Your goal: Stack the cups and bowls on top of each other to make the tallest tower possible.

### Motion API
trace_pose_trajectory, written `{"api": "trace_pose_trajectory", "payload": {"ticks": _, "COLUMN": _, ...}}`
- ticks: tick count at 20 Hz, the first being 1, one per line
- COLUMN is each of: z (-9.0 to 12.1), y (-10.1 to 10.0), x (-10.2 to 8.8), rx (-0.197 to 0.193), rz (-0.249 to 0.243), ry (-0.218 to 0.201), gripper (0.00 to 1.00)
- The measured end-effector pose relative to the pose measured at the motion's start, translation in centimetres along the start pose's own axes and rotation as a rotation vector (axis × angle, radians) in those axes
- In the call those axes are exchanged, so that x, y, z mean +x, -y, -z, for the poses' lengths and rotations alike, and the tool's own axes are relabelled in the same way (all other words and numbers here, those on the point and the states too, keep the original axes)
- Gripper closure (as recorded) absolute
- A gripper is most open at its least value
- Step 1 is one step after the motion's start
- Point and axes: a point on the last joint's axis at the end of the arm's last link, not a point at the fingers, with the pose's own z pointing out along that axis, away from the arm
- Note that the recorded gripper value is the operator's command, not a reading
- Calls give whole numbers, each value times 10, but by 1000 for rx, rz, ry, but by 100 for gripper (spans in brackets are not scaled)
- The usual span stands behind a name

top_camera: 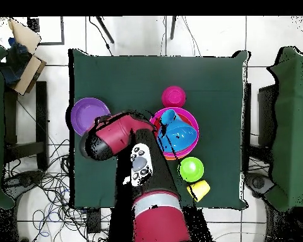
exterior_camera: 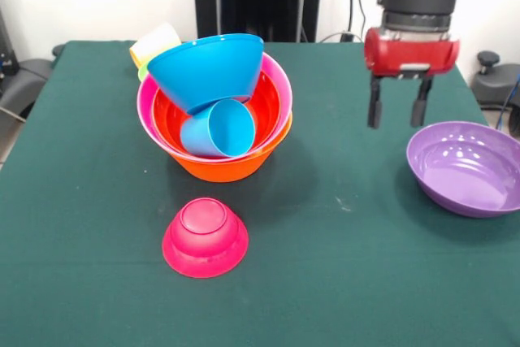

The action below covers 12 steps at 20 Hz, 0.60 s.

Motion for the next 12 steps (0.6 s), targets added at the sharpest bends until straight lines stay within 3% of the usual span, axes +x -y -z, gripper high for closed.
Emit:
{"api": "trace_pose_trajectory", "payload": {"ticks": 7, "z": -25, "y": 14, "x": 32, "rx": 43, "rz": 38, "ry": 18, "gripper": 0}}
{"api": "trace_pose_trajectory", "payload": {"ticks": 12, "z": -27, "y": 16, "x": 53, "rx": 99, "rz": 67, "ry": -7, "gripper": 0}}
